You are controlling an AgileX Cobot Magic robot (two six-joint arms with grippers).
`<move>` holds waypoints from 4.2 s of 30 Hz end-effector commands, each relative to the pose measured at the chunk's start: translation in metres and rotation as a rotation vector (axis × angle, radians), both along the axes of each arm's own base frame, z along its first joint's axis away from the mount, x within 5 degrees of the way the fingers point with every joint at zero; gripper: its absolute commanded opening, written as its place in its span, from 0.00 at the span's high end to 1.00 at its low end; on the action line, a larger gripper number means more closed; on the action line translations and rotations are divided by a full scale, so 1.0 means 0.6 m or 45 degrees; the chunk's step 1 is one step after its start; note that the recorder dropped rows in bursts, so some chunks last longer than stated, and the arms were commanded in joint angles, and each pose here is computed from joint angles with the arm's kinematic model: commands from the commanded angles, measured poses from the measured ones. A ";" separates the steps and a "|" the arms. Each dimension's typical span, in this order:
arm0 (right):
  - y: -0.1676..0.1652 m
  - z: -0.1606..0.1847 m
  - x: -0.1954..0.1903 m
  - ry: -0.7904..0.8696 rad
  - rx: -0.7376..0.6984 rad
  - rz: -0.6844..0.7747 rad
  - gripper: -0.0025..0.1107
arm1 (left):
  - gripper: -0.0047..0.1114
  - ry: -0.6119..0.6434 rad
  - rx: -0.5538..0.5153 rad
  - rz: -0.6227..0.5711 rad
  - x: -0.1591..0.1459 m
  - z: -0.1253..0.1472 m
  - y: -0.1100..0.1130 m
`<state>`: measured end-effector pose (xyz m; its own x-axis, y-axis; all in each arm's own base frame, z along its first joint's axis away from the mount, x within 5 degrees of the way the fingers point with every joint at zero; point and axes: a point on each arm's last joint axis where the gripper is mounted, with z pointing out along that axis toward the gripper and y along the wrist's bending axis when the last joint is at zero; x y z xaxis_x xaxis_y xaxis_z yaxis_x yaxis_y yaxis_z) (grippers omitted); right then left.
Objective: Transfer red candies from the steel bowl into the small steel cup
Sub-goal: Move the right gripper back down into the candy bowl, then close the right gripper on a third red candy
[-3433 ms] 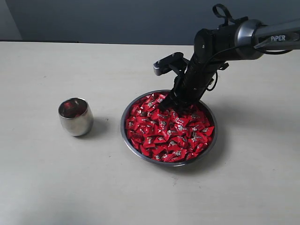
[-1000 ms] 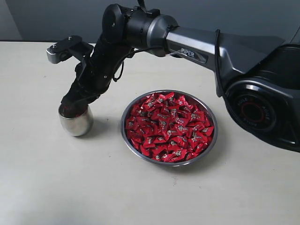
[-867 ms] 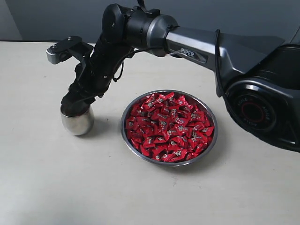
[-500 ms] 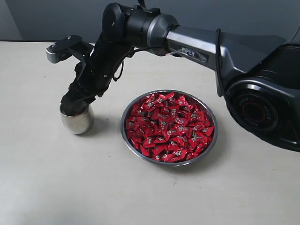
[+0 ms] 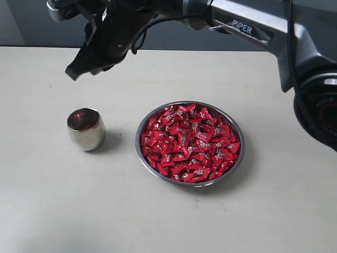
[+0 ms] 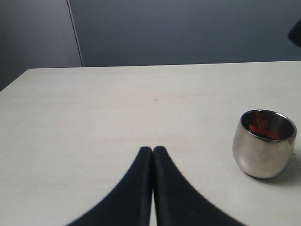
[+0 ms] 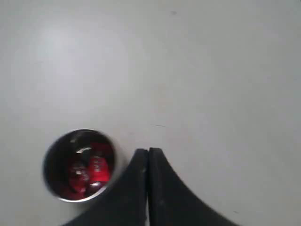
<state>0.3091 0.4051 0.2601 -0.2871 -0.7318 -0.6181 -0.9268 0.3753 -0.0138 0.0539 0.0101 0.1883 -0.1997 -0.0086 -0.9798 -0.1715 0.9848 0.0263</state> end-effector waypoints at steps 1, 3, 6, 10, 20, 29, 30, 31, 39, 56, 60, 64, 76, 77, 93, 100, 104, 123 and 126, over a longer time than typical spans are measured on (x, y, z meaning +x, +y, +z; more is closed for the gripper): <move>-0.041 0.044 0.037 -0.119 0.010 -0.163 0.99 | 0.96 -0.003 -0.001 0.002 0.000 -0.001 0.000; -0.060 0.054 0.053 -0.086 0.055 -0.218 0.99 | 0.96 -0.003 -0.001 0.002 0.000 -0.001 0.000; -0.084 0.069 0.069 -0.027 0.129 -0.277 0.99 | 0.96 -0.003 -0.001 0.002 0.000 -0.001 0.000; -0.111 0.080 0.077 -0.043 0.166 -0.323 0.99 | 0.96 -0.003 -0.001 0.002 0.000 -0.001 0.000; -0.195 0.040 0.040 -0.167 0.223 -0.434 0.99 | 0.96 -0.003 -0.001 0.002 0.000 -0.001 0.000; -0.318 -0.056 0.021 -0.002 -0.020 -0.552 0.99 | 0.96 -0.003 -0.001 0.002 0.000 -0.001 0.000; -0.325 -0.064 0.018 0.028 -0.065 -0.535 0.99 | 0.96 -0.003 -0.001 0.002 0.000 -0.001 0.000; -0.330 -0.071 0.015 0.056 -0.102 -0.517 0.99 | 0.96 -0.003 -0.001 0.002 0.000 -0.001 0.000; -0.322 -0.101 -0.001 0.322 -0.104 -0.529 0.99 | 0.96 -0.003 -0.001 0.002 0.000 -0.001 0.000; -0.254 -0.155 -0.034 0.545 -0.066 -0.500 0.99 | 0.96 -0.003 -0.001 0.002 0.000 -0.001 0.000; -0.228 -0.153 -0.040 0.487 -0.105 -0.421 0.99 | 0.96 -0.003 -0.001 0.002 0.000 -0.001 0.000; -0.222 -0.153 -0.029 0.471 -0.206 -0.471 0.99 | 0.96 -0.003 -0.001 0.002 0.000 -0.001 0.000; -0.226 -0.145 -0.020 0.466 -0.377 -0.438 0.99 | 0.96 -0.003 -0.001 0.002 0.000 -0.001 0.000; -0.227 -0.145 -0.020 0.466 -0.380 -0.436 0.99 | 0.96 -0.003 -0.001 0.002 0.000 -0.001 0.000; -0.215 -0.166 -0.013 0.507 -0.314 -0.505 0.61 | 0.96 -0.003 -0.001 0.002 0.000 -0.001 0.000; -0.214 -0.208 -0.012 0.573 -0.377 -0.535 0.61 | 0.96 -0.003 -0.001 0.002 0.000 -0.001 0.000; -0.215 -0.213 -0.011 0.572 -0.386 -0.535 0.61 | 0.96 -0.003 -0.001 0.002 0.000 -0.001 0.000; -0.215 -0.202 -0.006 0.549 -0.427 -0.507 0.99 | 0.96 -0.003 -0.001 0.002 0.000 -0.001 0.000; -0.205 -0.166 0.003 0.530 -0.393 -0.493 0.99 | 0.96 -0.003 -0.001 0.002 0.000 -0.001 0.000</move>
